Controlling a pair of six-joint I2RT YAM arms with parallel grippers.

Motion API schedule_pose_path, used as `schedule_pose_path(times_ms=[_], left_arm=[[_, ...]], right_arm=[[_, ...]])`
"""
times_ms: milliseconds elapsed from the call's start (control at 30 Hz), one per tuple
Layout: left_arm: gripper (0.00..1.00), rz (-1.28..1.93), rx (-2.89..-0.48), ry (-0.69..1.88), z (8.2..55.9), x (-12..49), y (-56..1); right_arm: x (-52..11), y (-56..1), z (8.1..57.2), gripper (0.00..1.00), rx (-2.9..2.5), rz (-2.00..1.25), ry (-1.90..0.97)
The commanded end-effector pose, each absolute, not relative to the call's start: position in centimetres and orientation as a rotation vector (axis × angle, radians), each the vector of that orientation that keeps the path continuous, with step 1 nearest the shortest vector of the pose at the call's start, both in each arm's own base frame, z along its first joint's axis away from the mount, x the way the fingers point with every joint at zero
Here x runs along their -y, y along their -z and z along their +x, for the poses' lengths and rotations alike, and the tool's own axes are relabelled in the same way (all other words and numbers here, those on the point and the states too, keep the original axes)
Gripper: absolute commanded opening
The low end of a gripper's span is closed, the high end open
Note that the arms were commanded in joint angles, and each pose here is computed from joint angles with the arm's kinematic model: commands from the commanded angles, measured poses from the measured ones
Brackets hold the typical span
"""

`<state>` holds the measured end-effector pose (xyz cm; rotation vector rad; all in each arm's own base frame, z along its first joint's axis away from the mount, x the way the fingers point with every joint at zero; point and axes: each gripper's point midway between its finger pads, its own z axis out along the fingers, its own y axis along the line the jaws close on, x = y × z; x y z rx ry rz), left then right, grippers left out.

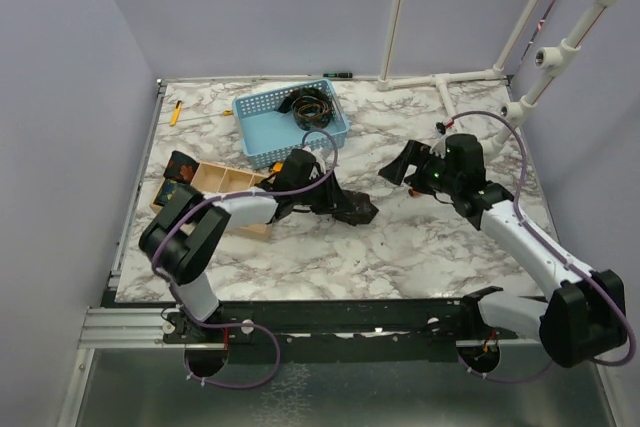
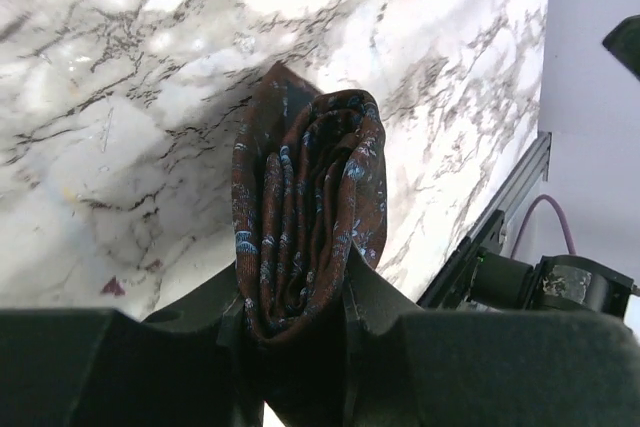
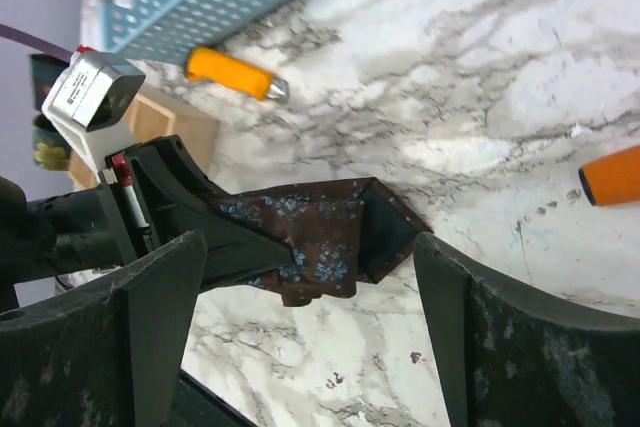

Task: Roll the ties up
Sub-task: Pick up the tie at the center of the board, then move the storage box to the center of the board.

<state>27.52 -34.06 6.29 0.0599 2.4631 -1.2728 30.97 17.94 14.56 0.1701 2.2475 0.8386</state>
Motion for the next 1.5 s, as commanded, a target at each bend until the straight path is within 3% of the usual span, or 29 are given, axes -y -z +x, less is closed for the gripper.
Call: schedule_pose_path(times_ms=[0,200,500,700,867,1200,1467], left_arm=[[0.00,0.129,-2.402,1.086,27.7,31.2,-10.5],[0.00,0.066,-2.294,0.803,27.8,24.1,-17.8],[0.00,-0.140,-2.007,0.354,26.2,12.0,-31.0],[0.00,-0.250,-1.887,0.272,25.0,8.4,-33.8],[0.00,-0.258,-1.867,0.274,24.9,8.2,-33.6],[0.00,-0.210,-1.913,0.332,25.0,9.8,-31.1],[0.00,-0.170,-1.957,0.403,25.1,11.5,-28.7]], right_arm=[[-16.7,-15.8,29.0,0.89,-2.283,0.089,-0.767],[-21.3,-16.8,27.8,0.83,-2.246,-0.018,-1.011],[-34.2,-15.5,26.8,0.81,-2.322,-0.194,-1.135],[-42.9,-13.3,26.5,0.78,-2.385,-0.276,-1.197],[-46.3,-9.7,27.3,0.75,-2.505,-0.243,-1.141],[-43.5,-1.4,28.4,0.65,-2.698,-0.191,-0.749],[-36.2,0.6,28.1,0.44,-2.719,-0.048,-0.569]])
